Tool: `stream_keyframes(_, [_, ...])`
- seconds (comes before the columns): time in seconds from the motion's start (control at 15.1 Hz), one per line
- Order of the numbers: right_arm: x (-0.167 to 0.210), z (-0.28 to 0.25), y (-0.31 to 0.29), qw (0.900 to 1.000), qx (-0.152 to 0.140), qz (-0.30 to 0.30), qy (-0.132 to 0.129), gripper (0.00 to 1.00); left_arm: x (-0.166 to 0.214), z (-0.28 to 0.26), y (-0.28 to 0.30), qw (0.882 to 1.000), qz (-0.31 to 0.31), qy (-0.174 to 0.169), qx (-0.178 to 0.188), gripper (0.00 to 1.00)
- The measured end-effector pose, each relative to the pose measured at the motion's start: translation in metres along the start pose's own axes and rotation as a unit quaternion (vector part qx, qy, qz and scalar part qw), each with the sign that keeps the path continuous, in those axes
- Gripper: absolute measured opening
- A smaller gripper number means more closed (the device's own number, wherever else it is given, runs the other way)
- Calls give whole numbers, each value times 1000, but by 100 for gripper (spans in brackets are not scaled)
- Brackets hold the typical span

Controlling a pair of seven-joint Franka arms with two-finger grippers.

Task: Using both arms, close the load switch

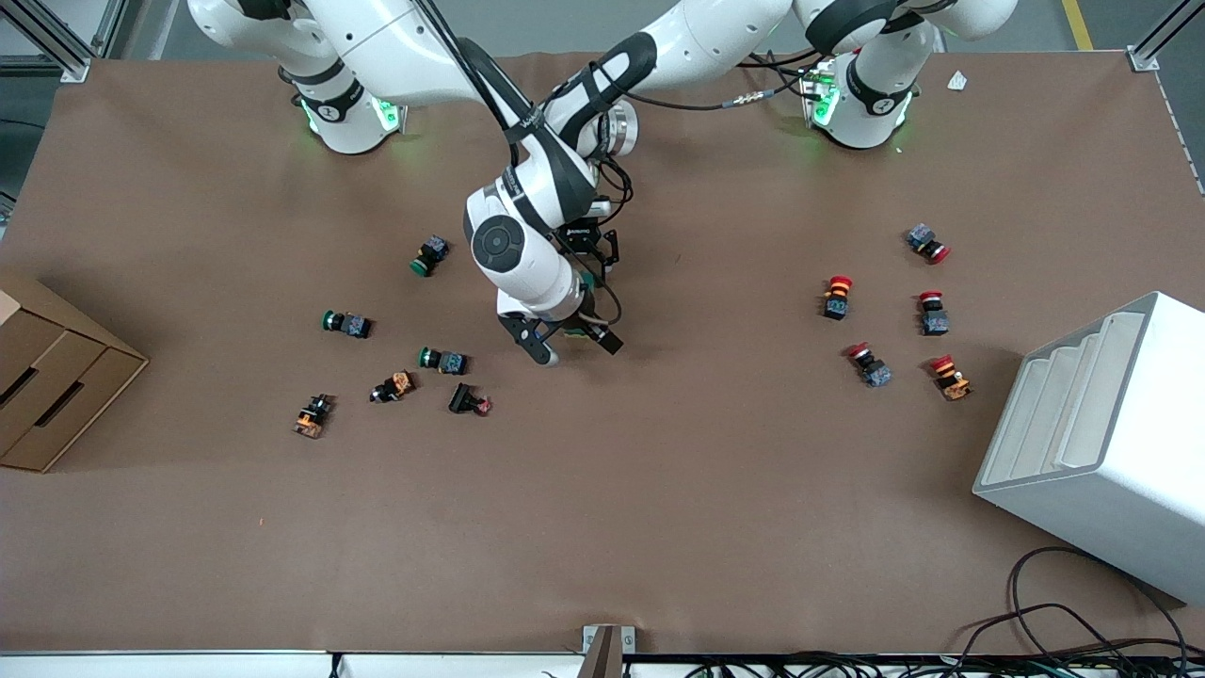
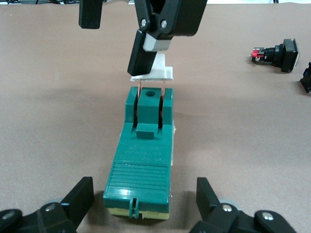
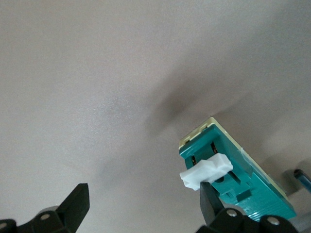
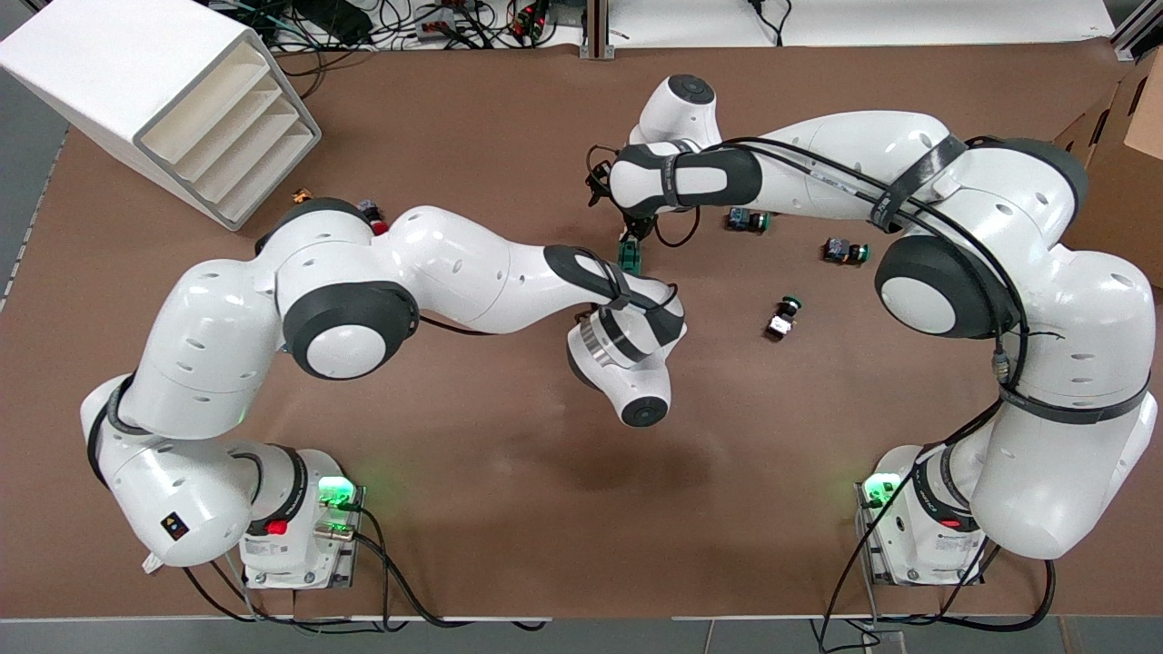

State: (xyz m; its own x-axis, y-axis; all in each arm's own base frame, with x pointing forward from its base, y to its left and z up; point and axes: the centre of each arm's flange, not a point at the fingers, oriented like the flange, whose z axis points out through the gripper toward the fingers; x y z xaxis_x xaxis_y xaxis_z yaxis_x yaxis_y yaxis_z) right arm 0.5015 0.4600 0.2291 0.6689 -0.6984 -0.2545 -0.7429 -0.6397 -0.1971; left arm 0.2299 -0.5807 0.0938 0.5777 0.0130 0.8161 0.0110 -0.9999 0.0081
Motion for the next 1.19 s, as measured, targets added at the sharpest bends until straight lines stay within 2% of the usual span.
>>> stream_keyframes(1.0, [23, 12, -1, 1000, -2, -7, 6, 100, 1, 0, 1, 1000, -1, 0, 0, 94])
stream_keyframes(1.19, [46, 0, -8, 1000, 3, -11, 9, 100, 3, 2, 1, 1000, -3, 2, 0, 94])
